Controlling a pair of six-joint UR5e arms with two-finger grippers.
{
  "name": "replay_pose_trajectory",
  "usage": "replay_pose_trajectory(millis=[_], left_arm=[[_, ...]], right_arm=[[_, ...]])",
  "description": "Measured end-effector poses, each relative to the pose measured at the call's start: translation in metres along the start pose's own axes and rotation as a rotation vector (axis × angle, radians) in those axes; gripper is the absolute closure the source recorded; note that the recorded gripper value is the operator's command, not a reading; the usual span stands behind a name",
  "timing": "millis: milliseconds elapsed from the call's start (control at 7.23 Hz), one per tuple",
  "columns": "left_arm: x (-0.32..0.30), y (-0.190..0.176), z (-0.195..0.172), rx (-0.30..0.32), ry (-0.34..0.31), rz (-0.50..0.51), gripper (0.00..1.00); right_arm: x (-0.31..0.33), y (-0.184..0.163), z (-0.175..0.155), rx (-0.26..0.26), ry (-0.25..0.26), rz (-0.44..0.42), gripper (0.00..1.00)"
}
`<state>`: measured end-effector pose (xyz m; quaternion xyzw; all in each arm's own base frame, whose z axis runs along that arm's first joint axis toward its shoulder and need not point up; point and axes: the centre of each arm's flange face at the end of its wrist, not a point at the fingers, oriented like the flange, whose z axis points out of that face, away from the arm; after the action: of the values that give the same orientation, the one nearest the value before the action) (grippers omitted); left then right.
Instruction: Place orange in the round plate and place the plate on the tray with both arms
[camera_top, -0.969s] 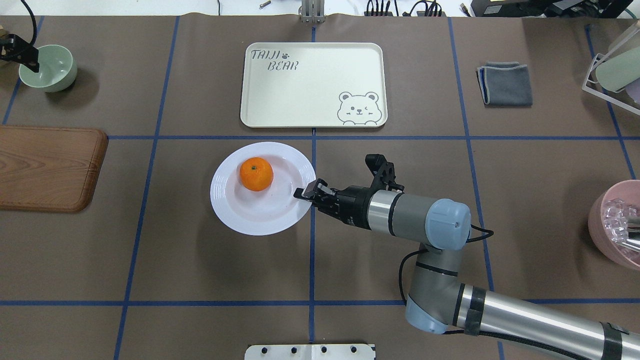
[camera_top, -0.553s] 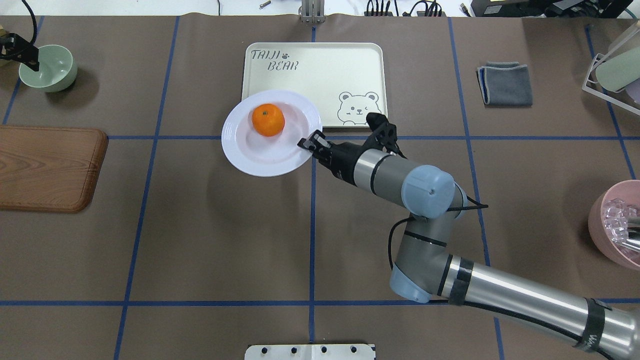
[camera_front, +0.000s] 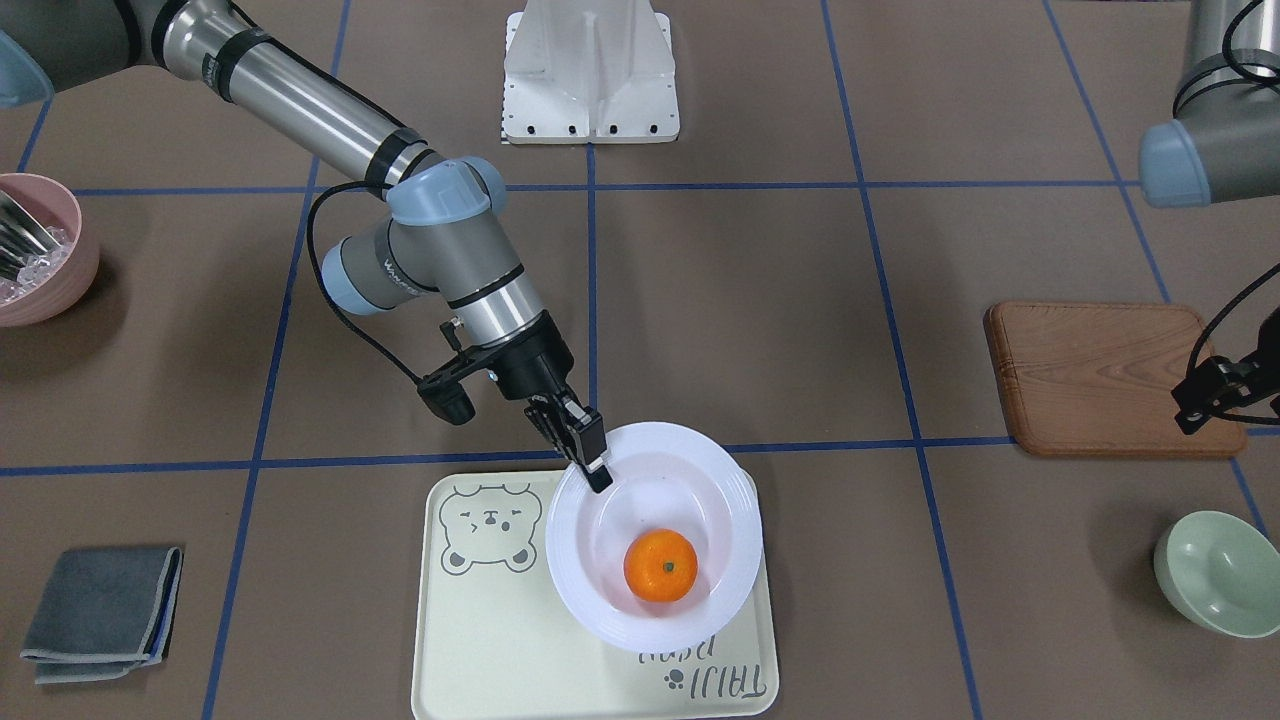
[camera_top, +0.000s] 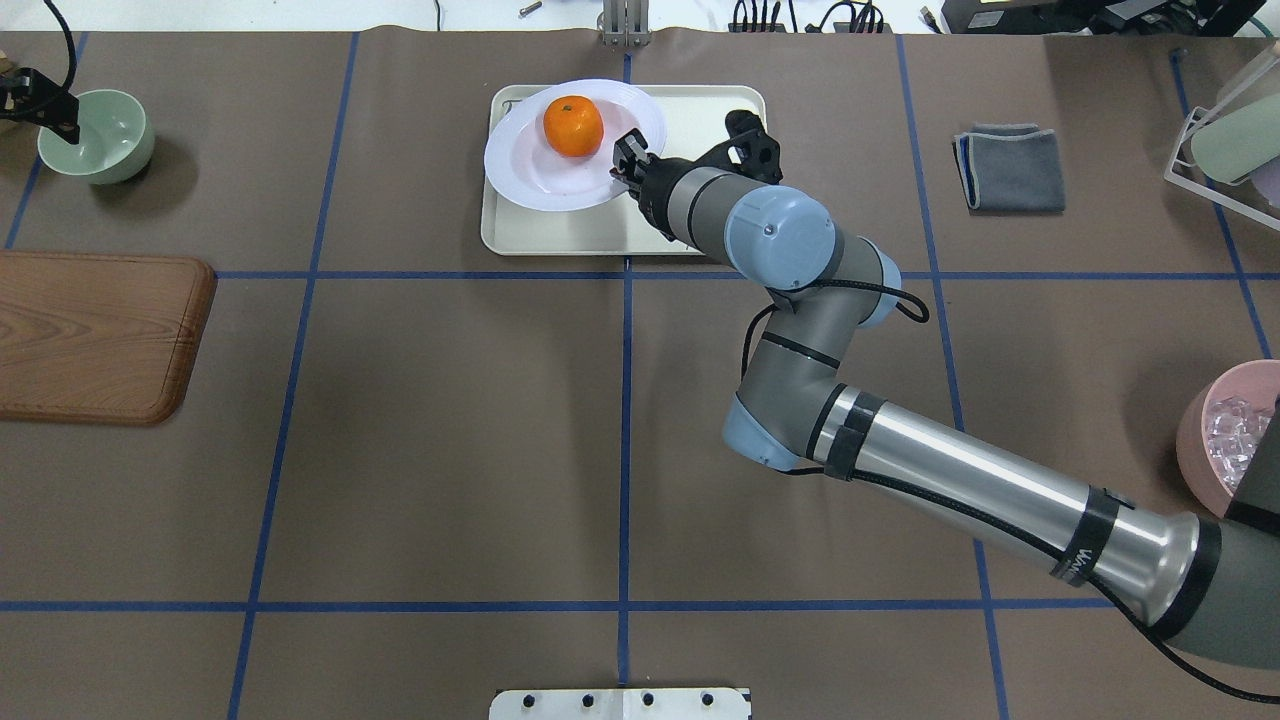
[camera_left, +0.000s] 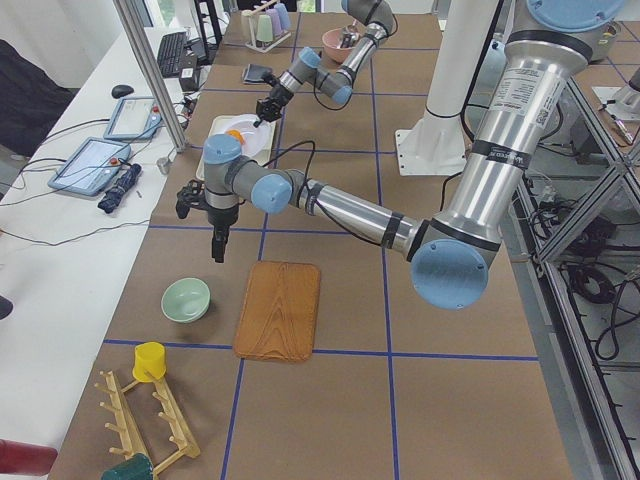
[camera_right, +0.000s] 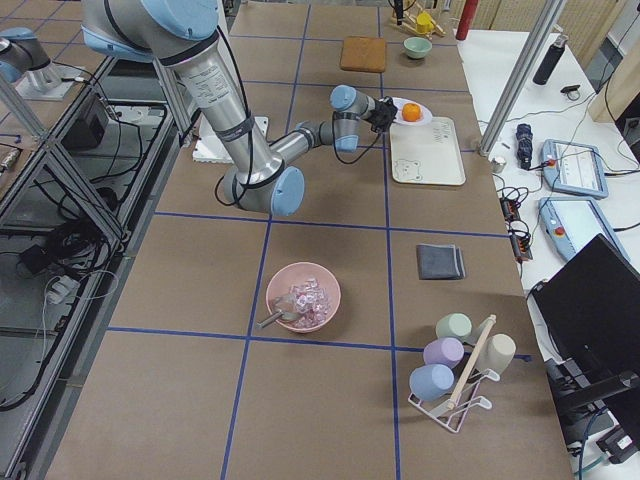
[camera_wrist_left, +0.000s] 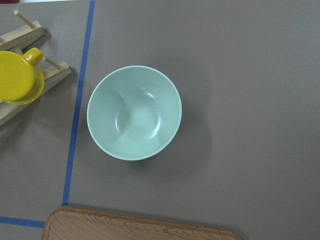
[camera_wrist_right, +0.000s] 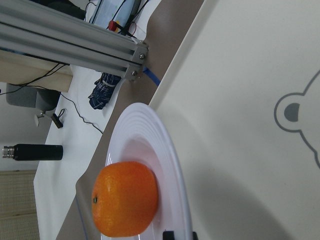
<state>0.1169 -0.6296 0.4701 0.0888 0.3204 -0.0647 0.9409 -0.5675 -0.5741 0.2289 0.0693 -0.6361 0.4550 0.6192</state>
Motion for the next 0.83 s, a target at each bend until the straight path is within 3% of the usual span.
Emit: replay_pose_trajectory(millis=[415, 692, 830], left_arm=[[0.001, -0.001, -0.001, 0.002, 0.0, 0.001, 0.02], [0.0, 0.0, -0.001, 0.002, 0.0, 0.0, 0.02], [0.0, 0.0, -0.001, 0.002, 0.0, -0.001, 0.02]], right_arm=[[0.02, -0.017, 0.029, 0.045, 0.067, 0.051, 1.0], [0.027, -0.02, 0.032, 0.044, 0.087, 0.051, 0.0], [0.031, -0.025, 0.032, 0.036, 0.103, 0.025, 0.0]])
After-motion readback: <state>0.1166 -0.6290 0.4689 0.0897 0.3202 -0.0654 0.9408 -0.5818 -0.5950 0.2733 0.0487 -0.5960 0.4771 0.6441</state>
